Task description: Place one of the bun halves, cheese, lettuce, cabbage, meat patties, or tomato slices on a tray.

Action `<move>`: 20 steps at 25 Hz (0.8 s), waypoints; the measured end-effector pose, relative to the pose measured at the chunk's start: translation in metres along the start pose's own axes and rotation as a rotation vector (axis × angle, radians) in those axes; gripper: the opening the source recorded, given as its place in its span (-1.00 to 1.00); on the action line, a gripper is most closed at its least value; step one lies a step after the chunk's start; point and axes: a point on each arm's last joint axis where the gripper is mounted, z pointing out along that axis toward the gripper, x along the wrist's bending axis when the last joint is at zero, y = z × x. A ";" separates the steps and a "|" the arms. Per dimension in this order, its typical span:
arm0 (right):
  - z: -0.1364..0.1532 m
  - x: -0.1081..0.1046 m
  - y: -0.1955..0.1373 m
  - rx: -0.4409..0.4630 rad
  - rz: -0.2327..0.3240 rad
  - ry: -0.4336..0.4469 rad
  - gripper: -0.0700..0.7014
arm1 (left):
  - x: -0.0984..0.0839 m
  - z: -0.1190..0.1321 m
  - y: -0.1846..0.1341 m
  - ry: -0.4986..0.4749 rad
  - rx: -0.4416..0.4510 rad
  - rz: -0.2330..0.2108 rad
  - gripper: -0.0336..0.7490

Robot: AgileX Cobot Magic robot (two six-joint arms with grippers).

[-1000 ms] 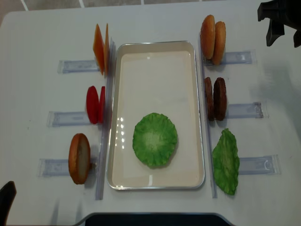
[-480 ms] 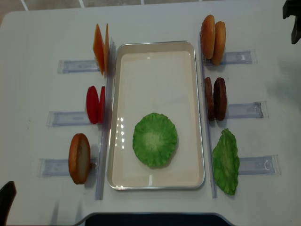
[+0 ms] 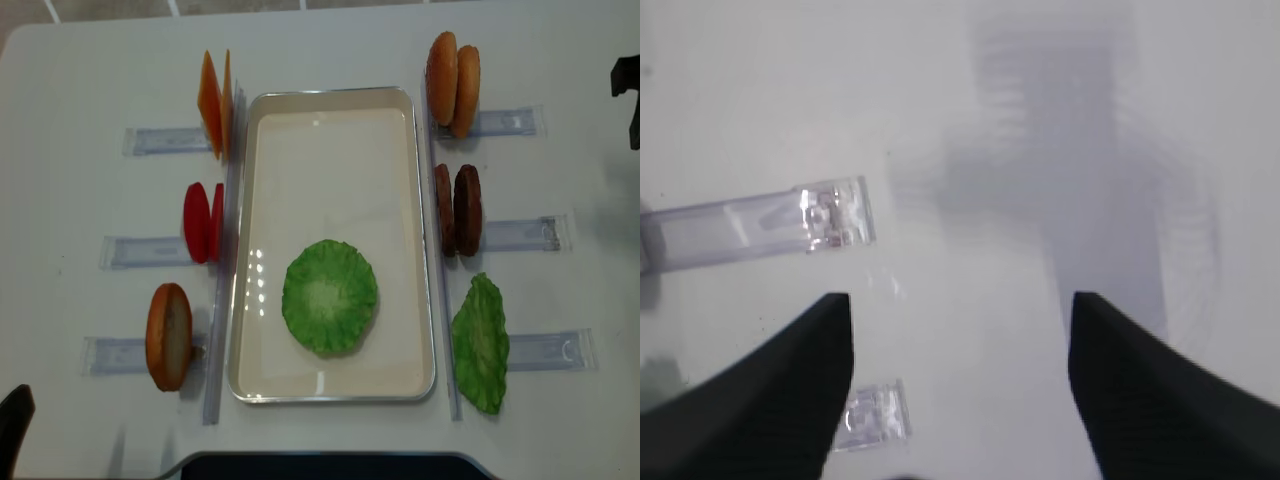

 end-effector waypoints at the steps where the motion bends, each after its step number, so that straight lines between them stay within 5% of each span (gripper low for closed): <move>1: -0.002 0.000 -0.006 -0.002 -0.001 0.000 0.40 | 0.000 0.000 0.000 0.000 0.000 0.000 0.41; 11: -0.034 -0.006 -0.080 -0.112 0.000 0.007 0.40 | 0.000 0.000 0.000 0.000 0.000 0.000 0.41; 20: -0.067 -0.011 -0.149 -0.324 0.007 0.021 0.40 | 0.000 0.000 0.000 0.000 0.000 0.000 0.41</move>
